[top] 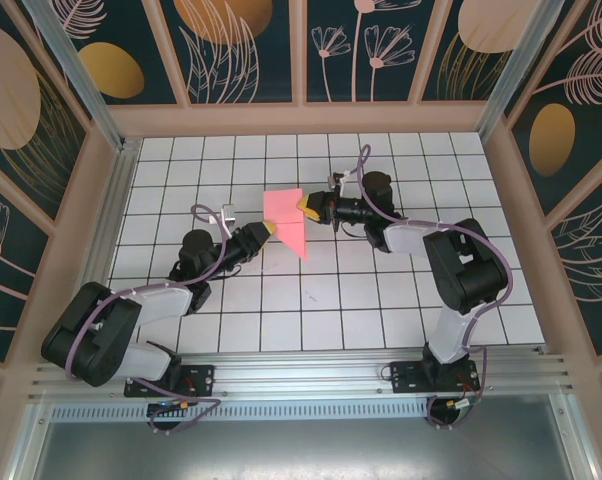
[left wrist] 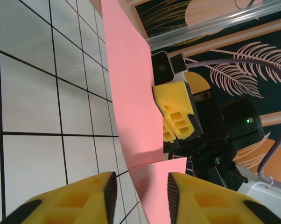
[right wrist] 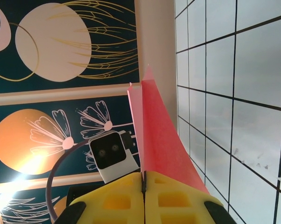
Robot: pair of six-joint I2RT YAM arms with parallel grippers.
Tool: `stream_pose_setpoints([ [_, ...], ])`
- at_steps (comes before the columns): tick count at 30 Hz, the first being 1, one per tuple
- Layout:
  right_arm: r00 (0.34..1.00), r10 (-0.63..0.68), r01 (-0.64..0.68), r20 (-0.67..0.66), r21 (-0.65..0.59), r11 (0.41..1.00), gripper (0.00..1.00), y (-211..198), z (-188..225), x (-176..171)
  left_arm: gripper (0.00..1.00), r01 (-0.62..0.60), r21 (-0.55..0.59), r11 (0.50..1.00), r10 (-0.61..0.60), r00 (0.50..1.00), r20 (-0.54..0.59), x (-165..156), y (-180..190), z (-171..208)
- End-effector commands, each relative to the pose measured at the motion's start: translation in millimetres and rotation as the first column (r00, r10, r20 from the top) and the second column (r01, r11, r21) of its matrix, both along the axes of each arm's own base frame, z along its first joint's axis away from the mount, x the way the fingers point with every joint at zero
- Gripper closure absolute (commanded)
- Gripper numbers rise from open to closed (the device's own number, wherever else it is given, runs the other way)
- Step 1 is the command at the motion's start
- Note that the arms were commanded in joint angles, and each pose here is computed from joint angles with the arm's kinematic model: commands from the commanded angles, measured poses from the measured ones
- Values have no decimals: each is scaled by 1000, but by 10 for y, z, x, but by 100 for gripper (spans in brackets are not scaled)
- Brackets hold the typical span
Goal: Fold a paper plane with a square sheet of paper (pick it up from the middle)
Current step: Place the paper at the center of the table.
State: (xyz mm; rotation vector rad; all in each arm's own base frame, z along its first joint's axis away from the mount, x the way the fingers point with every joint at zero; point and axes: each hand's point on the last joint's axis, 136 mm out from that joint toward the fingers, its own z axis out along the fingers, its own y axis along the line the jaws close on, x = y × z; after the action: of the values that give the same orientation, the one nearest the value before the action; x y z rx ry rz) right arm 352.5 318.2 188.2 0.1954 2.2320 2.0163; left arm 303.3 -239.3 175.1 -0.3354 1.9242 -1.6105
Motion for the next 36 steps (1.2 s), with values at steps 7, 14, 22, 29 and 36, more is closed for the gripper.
stream_pose_setpoints([
  [7,999,36,-37,30,27,999,91,25,98,-128,95,-22,-15,1000,23,998,54,42,6,119],
  [14,1000,11,-9,8,-174,985,63,-115,-374,-118,100,-41,128,991,46,998,-42,63,56,-294],
  [22,979,-23,132,202,-550,825,57,-511,-849,-71,100,26,366,930,42,983,-176,-13,144,-929],
  [29,962,147,11,229,-572,820,67,-99,-943,-427,100,76,459,885,37,972,-233,-129,230,-1244],
  [36,948,245,-88,205,-570,817,78,234,-1094,-614,100,117,578,808,23,973,-229,-144,326,-1465],
])
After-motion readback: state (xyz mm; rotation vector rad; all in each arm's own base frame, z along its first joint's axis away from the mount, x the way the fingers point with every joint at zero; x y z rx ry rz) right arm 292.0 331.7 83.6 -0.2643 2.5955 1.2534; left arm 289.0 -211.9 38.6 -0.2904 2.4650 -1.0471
